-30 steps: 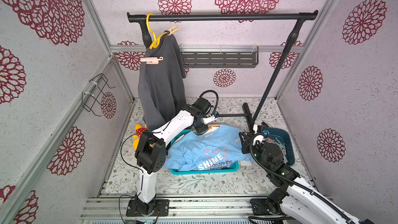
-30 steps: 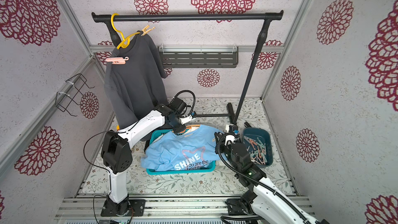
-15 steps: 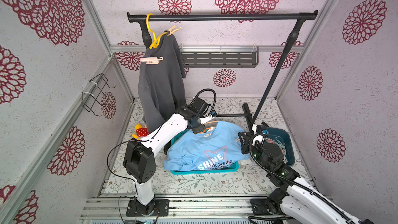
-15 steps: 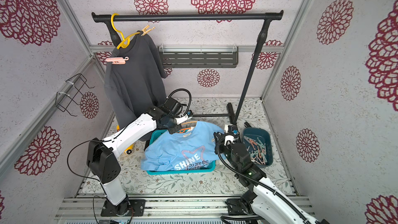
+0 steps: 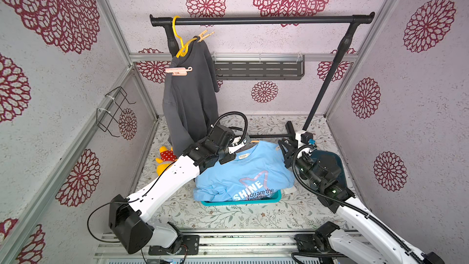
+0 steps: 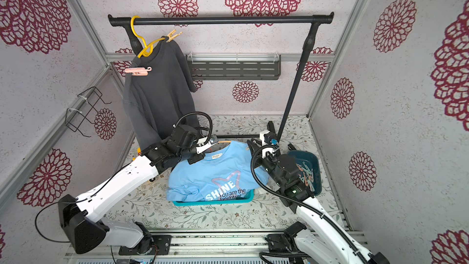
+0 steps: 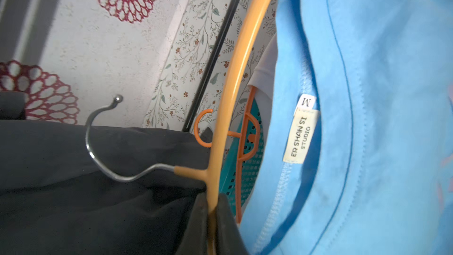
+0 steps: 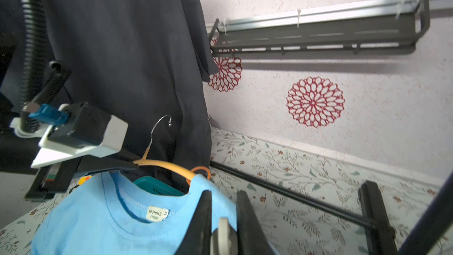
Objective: Use clothespins to secure the t-shirt on both sides of the hanger
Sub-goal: Pick up the hanger from the basket.
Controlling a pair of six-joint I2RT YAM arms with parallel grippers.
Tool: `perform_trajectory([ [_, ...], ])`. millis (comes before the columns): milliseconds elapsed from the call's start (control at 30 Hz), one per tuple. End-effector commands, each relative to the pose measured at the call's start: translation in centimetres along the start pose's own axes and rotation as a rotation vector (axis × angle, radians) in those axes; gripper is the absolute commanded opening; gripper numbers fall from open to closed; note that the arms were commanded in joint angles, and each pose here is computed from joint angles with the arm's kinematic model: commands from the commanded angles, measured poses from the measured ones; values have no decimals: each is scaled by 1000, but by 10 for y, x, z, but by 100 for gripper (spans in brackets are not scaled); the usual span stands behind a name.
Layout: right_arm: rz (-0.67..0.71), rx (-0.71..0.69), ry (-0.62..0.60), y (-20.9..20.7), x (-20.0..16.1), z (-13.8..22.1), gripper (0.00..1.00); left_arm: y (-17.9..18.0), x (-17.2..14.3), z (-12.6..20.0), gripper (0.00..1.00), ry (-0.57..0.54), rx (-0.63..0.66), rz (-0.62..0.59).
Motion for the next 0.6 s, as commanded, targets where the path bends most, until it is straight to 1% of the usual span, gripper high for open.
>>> perform_trajectory([
  [0,66,185,-129,19,41,1,0,13,18,22,0,-144,85,-27],
  [67,65,232,-135,21,50,1,0,17,19,27,0,-141,111,-47],
  [200,62,274,-106,21,67,2,0,28,21,43,0,-142,195,-98],
  [333,43,318,-97,18,75,6,0,27,27,57,0,-201,206,-167],
  [400,18,333,-84,13,77,5,0,25,30,61,0,-207,223,-213],
  [467,-15,361,-69,8,78,4,0,24,32,64,0,-214,251,-241],
  [567,-44,424,-56,6,76,3,0,19,34,70,0,-231,255,-256],
])
Point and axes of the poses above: each gripper's point midway between its finger pads, its own z axis back along the fingers, its own y axis along the line the jaws close on, x = y × z, the point moved 8 cm from there along z, back along the fingers
